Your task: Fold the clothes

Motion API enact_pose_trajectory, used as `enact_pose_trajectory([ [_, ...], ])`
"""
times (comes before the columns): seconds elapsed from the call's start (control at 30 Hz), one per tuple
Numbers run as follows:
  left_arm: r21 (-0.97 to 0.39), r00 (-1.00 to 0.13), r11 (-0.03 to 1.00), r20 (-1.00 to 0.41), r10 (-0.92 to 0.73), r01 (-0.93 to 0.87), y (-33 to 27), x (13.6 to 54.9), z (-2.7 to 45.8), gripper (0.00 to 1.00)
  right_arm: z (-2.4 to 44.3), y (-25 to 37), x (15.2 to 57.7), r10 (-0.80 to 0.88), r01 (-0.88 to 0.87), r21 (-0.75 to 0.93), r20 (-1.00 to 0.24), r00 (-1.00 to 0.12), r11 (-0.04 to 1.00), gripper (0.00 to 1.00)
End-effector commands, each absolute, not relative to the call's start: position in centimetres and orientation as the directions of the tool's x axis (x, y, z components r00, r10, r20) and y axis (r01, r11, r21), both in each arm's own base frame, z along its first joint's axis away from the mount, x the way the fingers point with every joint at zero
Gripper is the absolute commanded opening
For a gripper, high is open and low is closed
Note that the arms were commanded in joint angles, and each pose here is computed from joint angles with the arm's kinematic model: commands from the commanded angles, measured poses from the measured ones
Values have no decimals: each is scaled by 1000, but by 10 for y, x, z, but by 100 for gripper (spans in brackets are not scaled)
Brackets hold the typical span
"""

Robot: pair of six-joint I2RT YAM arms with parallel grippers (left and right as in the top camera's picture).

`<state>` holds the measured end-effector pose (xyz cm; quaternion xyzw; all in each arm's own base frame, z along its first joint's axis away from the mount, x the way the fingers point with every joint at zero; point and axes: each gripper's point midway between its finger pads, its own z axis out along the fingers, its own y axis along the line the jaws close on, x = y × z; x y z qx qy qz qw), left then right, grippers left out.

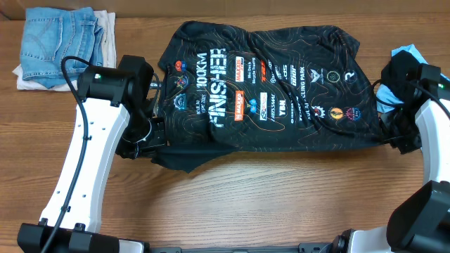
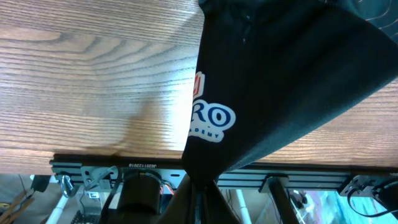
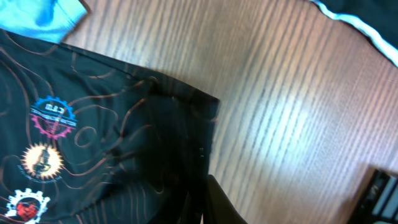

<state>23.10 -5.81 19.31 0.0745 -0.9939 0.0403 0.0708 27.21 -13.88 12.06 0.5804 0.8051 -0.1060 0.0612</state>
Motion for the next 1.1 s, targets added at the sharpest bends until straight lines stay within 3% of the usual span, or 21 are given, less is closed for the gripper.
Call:
enact_pose_trajectory([
  [0.0,-53,-981,985,109,-160,-166,-54,238,193,4,128,-140,281,919,952,-45,-250,-304,303,9],
  [0.5,-135,-964,979,-198,-175,-150,-65,329,188,4,135,-125,353,894,892,212,-306,-327,398,9],
  [0.73,-48,-918,983,-350,-185,-180,-47,372,186,4,129,-129,380,884,872,263,-345,-314,412,9],
  [1.07,-56,-888,977,-411,-208,-203,-41,419,161,4,96,-129,410,889,858,294,-324,-324,421,9],
])
